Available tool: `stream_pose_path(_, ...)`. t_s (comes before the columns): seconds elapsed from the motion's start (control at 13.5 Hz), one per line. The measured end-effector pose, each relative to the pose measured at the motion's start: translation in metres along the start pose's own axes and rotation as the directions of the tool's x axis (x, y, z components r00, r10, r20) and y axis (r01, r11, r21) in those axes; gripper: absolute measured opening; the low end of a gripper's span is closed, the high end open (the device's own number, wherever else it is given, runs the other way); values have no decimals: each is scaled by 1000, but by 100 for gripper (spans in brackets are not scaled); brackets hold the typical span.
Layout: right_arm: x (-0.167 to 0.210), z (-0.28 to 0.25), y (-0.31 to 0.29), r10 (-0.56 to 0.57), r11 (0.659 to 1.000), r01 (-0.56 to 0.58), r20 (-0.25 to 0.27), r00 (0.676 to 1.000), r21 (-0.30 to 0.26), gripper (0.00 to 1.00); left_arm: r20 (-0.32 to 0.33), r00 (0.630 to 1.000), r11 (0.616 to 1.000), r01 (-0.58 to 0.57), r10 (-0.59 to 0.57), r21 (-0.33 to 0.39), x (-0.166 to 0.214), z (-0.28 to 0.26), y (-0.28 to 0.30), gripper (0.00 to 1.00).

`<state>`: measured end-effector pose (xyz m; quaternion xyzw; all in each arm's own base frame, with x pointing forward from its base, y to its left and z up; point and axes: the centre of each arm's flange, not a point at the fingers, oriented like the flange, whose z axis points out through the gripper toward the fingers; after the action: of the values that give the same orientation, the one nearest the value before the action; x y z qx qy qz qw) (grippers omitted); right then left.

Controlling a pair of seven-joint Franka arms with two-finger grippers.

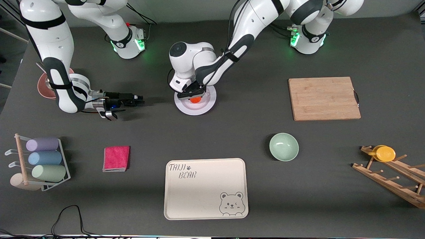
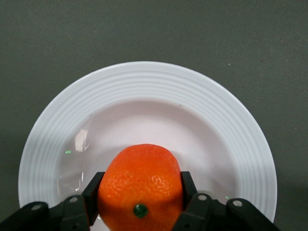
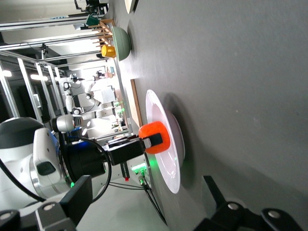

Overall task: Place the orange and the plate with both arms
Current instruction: 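Lower the orange onto the white plate and open the left gripper, then retract the left gripper while the right gripper approaches the plate rim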

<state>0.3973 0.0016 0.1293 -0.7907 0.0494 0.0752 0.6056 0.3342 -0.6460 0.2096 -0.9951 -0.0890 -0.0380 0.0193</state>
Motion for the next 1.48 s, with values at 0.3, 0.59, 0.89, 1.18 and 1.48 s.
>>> stream_pose_path(0.3,-7,4,14,10,1000,-10,-8,1000,18,100,-4,1000,1000,-6,6,-3,-1,-2,1,100)
stream_pose_path(0.59,-11,8,19,27,999,-26,-32,999,36,100,-17,1000,1000,17,-17,14,16,-53,1,100)
stream_pose_path(0.89,-15,21,28,18,998,-15,-51,999,55,100,44,997,998,59,-60,29,82,-209,-55,100)
stream_pose_path(1.18,-15,47,30,6,997,-1,-62,998,80,100,61,994,994,88,-92,62,162,-303,-153,100)
stream_pose_path(1.48,-18,61,28,8,996,-2,-72,997,89,100,133,988,995,66,-75,70,262,-327,-271,100)
